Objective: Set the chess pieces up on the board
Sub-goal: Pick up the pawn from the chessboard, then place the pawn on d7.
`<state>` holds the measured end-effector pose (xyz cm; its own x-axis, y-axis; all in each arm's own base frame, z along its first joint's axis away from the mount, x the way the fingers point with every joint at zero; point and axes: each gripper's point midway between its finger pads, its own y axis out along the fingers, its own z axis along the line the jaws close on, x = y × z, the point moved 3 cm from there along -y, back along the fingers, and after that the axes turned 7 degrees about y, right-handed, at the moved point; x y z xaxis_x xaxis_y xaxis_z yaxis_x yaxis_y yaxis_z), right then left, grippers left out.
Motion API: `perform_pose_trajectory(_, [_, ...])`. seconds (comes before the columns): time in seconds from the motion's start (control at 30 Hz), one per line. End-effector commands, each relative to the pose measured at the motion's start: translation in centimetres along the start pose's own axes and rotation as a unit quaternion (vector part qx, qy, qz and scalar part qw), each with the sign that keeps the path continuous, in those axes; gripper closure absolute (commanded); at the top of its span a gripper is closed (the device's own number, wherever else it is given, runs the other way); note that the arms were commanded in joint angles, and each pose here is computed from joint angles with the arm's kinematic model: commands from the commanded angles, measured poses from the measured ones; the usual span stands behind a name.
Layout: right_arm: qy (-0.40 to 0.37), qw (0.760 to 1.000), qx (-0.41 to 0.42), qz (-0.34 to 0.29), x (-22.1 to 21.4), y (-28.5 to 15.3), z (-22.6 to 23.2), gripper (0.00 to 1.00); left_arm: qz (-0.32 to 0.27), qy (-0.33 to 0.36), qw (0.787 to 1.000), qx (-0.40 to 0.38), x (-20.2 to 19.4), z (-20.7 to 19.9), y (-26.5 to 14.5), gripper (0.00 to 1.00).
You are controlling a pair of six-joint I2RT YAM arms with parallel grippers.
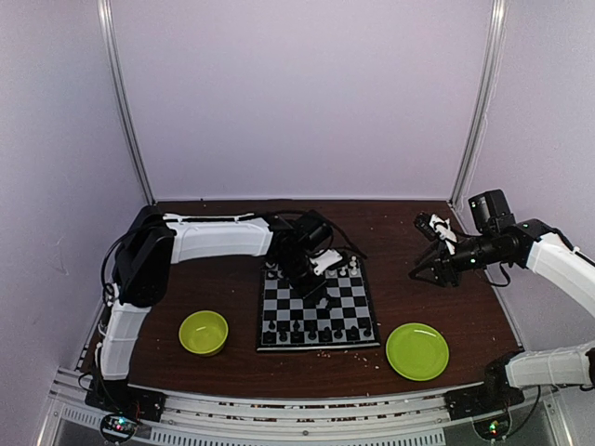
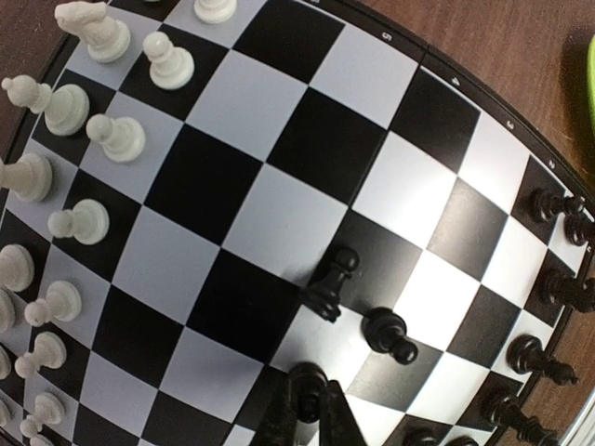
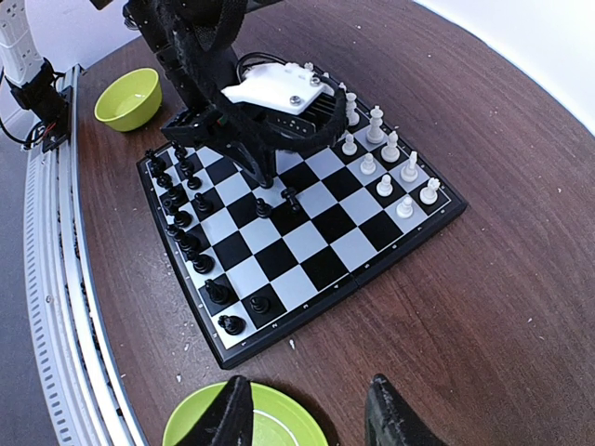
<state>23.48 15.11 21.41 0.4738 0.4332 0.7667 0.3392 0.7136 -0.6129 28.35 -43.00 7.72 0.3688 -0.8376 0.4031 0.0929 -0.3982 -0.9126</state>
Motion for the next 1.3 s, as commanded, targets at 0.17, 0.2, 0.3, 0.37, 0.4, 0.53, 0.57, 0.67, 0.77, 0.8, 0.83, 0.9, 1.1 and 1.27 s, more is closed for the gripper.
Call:
perform_pose_trajectory(0.17, [-0.009, 1.000, -0.012, -0.008, 0.8, -0.5, -0.3, 0.60, -0.027, 0.052, 0.996, -0.062, 0.4, -4.7, -3.4, 0.97])
perform_pose_trajectory(0.2, [-0.009, 1.000, -0.013, -0.009, 0.8, -0.5, -0.3, 0.60, -0.025, 0.055, 0.996, -0.068, 0.2, -5.1, -3.3, 0.97])
perform_pose_trajectory(0.3, [-0.009, 1.000, -0.012, -0.009, 0.8, -0.5, -0.3, 0.60, -0.020, 0.066, 0.994, -0.088, -0.2, -6.2, -3.0, 0.97])
perform_pose_trajectory(0.37, [-0.008, 1.000, -0.012, -0.009, 0.8, -0.5, -0.3, 0.60, -0.016, 0.071, 0.993, -0.098, -0.4, -6.8, -2.6, 0.97])
perform_pose_trajectory(0.4, [-0.008, 1.000, -0.012, -0.009, 0.8, -0.5, -0.3, 0.60, -0.015, 0.072, 0.992, -0.101, -0.4, -7.0, -2.4, 0.97])
perform_pose_trajectory(0.53, [-0.008, 1.000, -0.012, -0.009, 0.8, -0.6, -0.3, 0.60, -0.009, 0.075, 0.992, -0.104, -0.6, -7.4, -1.8, 0.97])
perform_pose_trajectory(0.57, [-0.009, 1.000, -0.012, -0.010, 0.8, -0.6, -0.2, 0.60, -0.008, 0.074, 0.992, -0.103, -0.6, -7.3, -1.7, 0.97])
perform_pose_trajectory(0.67, [-0.008, 1.000, -0.012, -0.009, 0.7, -0.6, -0.2, 0.60, -0.006, 0.073, 0.992, -0.102, -0.6, -7.3, -1.4, 0.96])
perform_pose_trajectory(0.77, [-0.009, 1.000, -0.013, -0.010, 0.8, -0.6, -0.2, 0.60, 0.000, 0.073, 0.993, -0.095, -0.8, -7.1, -1.0, 0.96])
perform_pose_trajectory(0.8, [-0.009, 1.000, -0.012, -0.011, 0.9, -0.6, -0.2, 0.60, 0.002, 0.072, 0.993, -0.091, -0.9, -7.0, -0.8, 0.96])
perform_pose_trajectory(0.83, [-0.009, 1.000, -0.013, -0.011, 0.8, -0.7, -0.2, 0.60, 0.005, 0.072, 0.993, -0.089, -1.0, -7.0, -0.7, 0.96])
perform_pose_trajectory(0.9, [-0.010, 1.000, -0.012, -0.011, 0.8, -0.6, -0.2, 0.60, 0.008, 0.072, 0.994, -0.085, -1.1, -6.8, -0.4, 0.94])
perform_pose_trajectory(1.1, [-0.009, 1.000, -0.012, -0.010, 0.8, -0.6, -0.3, 0.60, 0.012, 0.069, 0.994, -0.080, -1.1, -6.6, 0.2, 0.88])
perform_pose_trajectory(1.27, [-0.009, 1.000, -0.011, -0.009, 0.7, -0.5, -0.3, 0.60, 0.008, 0.072, 0.994, -0.079, -0.8, -6.6, -0.3, 0.82])
